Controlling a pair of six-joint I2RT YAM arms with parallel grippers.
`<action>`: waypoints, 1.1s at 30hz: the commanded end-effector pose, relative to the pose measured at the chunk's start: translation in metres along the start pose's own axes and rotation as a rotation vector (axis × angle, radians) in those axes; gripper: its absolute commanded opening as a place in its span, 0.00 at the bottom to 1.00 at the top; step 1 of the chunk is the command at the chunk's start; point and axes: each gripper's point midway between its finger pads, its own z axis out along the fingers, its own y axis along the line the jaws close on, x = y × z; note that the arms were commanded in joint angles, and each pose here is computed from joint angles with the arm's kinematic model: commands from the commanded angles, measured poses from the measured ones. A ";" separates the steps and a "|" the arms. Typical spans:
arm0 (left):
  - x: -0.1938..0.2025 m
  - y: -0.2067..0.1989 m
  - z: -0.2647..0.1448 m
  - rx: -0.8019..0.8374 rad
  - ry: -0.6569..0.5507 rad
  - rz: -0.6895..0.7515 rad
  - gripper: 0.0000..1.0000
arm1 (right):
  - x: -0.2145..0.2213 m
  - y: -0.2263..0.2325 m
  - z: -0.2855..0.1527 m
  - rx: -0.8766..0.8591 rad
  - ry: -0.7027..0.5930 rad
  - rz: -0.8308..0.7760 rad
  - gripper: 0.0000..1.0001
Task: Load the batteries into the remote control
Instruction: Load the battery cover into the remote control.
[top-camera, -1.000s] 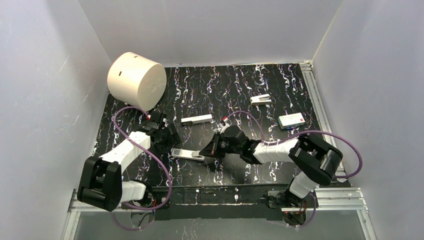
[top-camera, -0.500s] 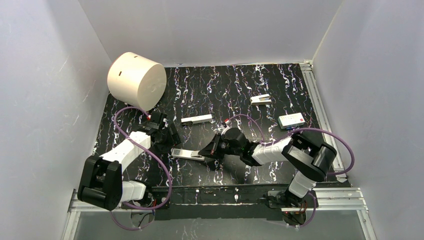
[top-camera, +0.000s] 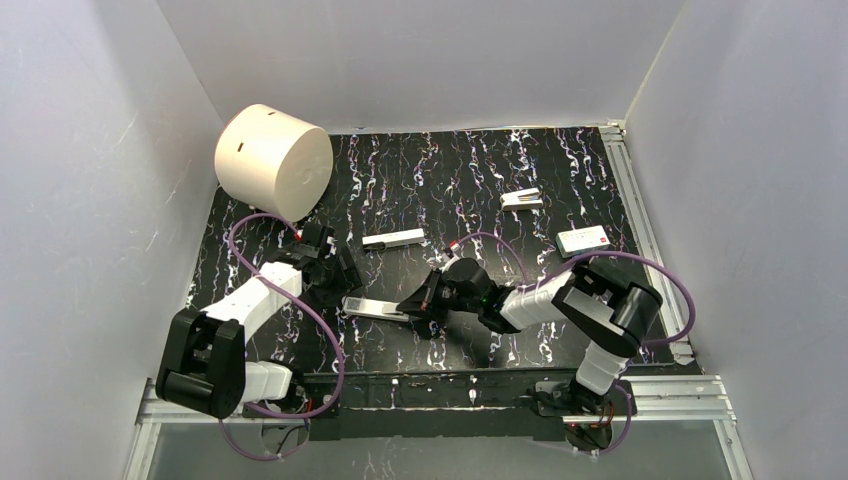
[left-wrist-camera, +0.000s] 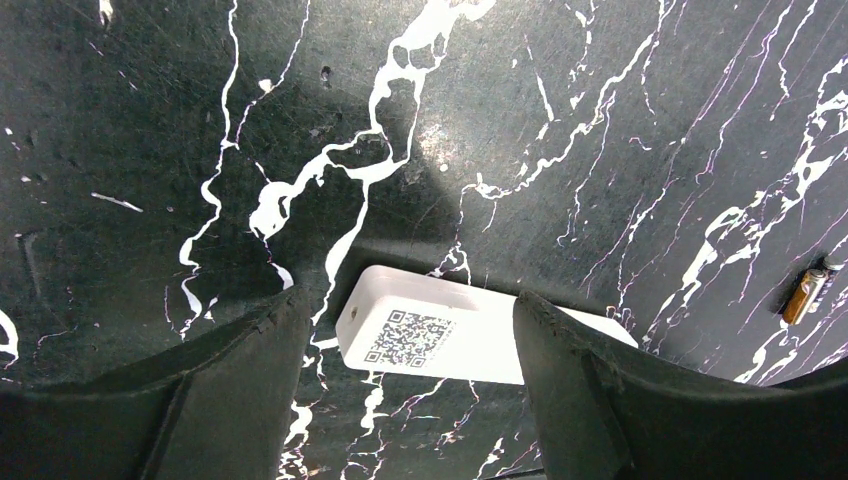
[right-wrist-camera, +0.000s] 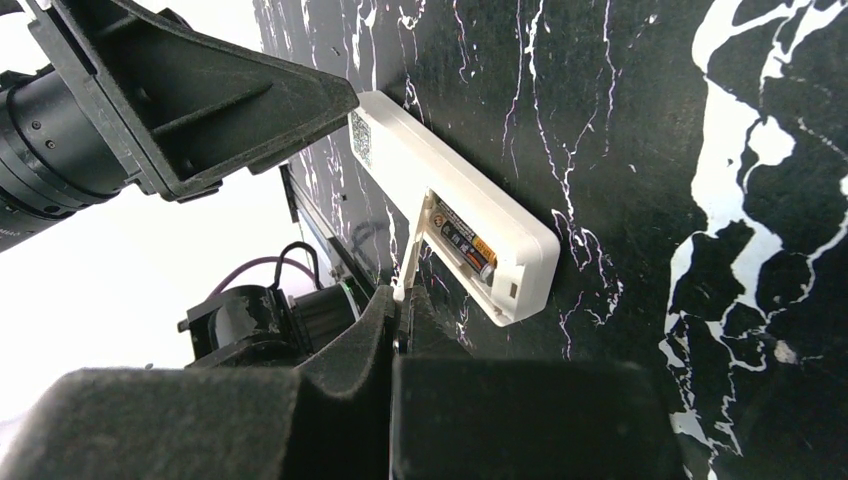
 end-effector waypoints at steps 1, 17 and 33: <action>0.005 0.006 0.000 -0.014 0.018 -0.001 0.72 | -0.003 -0.008 0.001 0.011 -0.024 0.005 0.01; 0.002 0.003 -0.003 -0.010 0.011 0.001 0.72 | -0.010 -0.005 -0.008 0.117 -0.034 -0.069 0.36; -0.004 0.003 -0.006 -0.022 -0.003 0.009 0.74 | -0.008 -0.005 -0.017 0.184 -0.013 -0.099 0.52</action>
